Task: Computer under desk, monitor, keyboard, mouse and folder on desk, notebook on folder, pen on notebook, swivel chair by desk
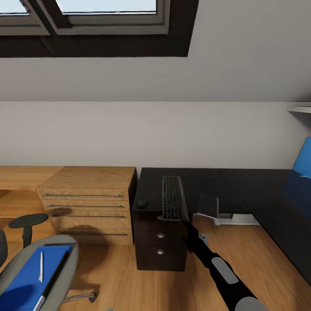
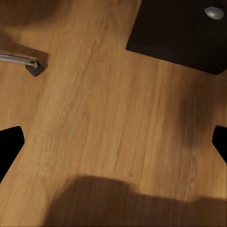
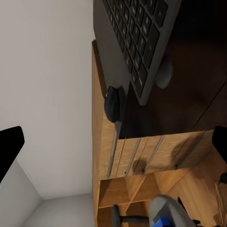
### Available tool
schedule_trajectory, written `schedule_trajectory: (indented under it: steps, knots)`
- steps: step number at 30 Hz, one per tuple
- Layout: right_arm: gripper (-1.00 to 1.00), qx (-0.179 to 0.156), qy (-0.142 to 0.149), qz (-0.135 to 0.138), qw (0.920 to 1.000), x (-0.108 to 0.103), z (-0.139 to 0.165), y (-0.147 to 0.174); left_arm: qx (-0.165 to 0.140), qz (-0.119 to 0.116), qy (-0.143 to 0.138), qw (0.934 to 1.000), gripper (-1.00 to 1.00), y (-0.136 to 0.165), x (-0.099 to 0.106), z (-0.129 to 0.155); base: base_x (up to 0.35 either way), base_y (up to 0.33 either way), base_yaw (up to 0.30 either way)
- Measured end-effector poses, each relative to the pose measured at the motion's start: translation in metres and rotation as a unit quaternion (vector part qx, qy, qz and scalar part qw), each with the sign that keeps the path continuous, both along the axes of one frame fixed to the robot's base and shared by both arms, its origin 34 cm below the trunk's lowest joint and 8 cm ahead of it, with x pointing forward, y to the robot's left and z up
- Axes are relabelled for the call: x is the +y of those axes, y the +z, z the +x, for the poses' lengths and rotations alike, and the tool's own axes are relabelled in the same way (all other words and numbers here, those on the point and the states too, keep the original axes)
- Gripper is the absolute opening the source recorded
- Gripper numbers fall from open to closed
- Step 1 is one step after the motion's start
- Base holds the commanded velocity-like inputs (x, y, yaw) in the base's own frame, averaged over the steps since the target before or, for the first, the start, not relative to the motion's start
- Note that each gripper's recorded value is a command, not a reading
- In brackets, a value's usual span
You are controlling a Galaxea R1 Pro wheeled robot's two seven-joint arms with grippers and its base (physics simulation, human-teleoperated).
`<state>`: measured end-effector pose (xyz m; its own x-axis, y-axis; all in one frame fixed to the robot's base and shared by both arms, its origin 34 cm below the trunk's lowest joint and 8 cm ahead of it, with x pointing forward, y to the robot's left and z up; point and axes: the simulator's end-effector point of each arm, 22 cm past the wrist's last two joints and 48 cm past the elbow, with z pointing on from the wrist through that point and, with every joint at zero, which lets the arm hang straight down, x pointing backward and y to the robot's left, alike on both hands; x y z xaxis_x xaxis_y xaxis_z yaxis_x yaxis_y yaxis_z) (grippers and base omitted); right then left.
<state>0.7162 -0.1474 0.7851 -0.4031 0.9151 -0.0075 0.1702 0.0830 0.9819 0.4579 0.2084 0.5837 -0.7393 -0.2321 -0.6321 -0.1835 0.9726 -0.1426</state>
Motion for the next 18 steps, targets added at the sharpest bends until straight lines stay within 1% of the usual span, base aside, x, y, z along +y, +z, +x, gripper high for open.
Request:
schedule_trajectory:
  steps: [4, 6, 18]
  knots:
    - [1.00, 0.000, 0.000, 0.000, 1.0000, -0.0001, -0.0001, -0.0003, 0.000, 0.000, 0.000, 1.0000, 1.00, 0.0001, 0.0000, 0.0001, 0.251, 0.000, 0.000]
    - [1.00, 0.001, 0.000, 0.000, 1.0000, -0.0001, -0.0002, -0.0010, 0.000, 0.000, 0.000, 1.0000, 1.00, 0.0000, 0.0002, 0.0002, 0.125, 0.000, 0.000]
    - [1.00, 0.006, -0.002, -0.001, 1.0000, -0.0019, -0.0010, -0.0046, -0.002, 0.001, -0.001, 1.0000, 1.00, 0.0009, 0.0001, 0.0013, 0.024, 0.000, 0.000]
